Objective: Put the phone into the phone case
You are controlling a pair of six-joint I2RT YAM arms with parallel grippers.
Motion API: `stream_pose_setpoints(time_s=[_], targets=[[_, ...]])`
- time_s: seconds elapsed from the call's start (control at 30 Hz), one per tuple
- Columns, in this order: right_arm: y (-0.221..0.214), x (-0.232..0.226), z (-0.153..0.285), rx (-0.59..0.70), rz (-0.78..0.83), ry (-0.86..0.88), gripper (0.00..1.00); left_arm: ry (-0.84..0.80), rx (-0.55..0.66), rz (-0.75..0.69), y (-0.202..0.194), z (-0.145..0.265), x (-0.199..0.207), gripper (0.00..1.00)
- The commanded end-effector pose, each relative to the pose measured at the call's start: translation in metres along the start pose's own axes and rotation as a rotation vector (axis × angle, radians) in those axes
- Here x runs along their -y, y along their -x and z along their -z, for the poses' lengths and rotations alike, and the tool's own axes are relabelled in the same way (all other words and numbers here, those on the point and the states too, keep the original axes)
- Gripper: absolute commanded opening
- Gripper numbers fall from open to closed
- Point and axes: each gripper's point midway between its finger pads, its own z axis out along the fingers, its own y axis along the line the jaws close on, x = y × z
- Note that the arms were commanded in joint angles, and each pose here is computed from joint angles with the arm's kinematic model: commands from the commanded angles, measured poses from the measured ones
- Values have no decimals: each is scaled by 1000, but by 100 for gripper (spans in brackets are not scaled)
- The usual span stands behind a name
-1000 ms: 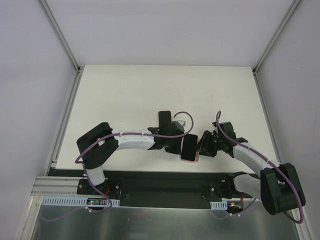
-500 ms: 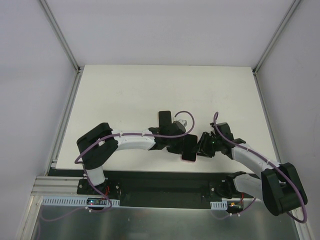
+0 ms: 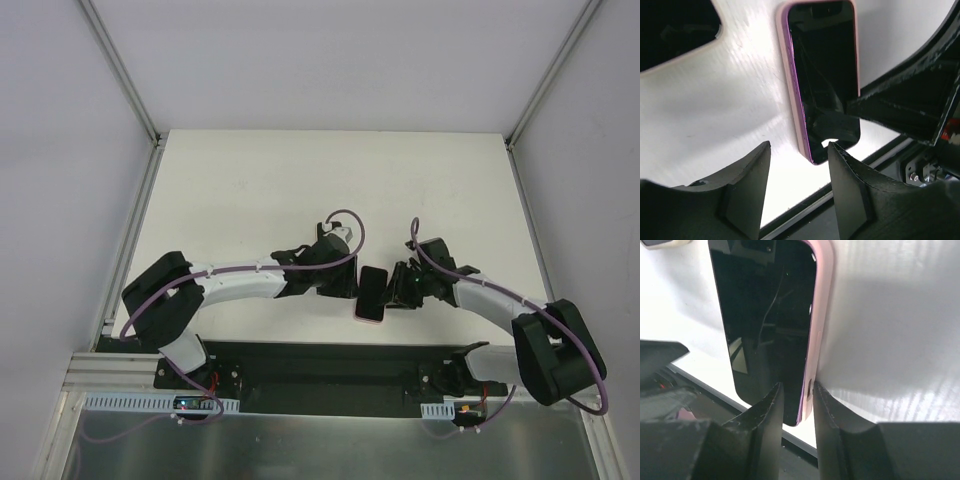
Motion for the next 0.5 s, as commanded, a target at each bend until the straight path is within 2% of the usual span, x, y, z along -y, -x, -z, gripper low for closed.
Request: stream_pose_setpoints(time_s=[0.0,0.2,0.4,0.47], targets=[[-27,10,-12,-97,128,-63,29,-50,25,-59,13,12,5,49],[-39,-1,-17,-132,200,-81,28,-48,-15,-34,11,3,0,48],[-40,-4,-17,-114,169,-103,29,-16,-27,-40,5,5,-14,48],[-38,-1,-16,-92,144,-120,31,-29,-21,-87,7,8,-14,49]])
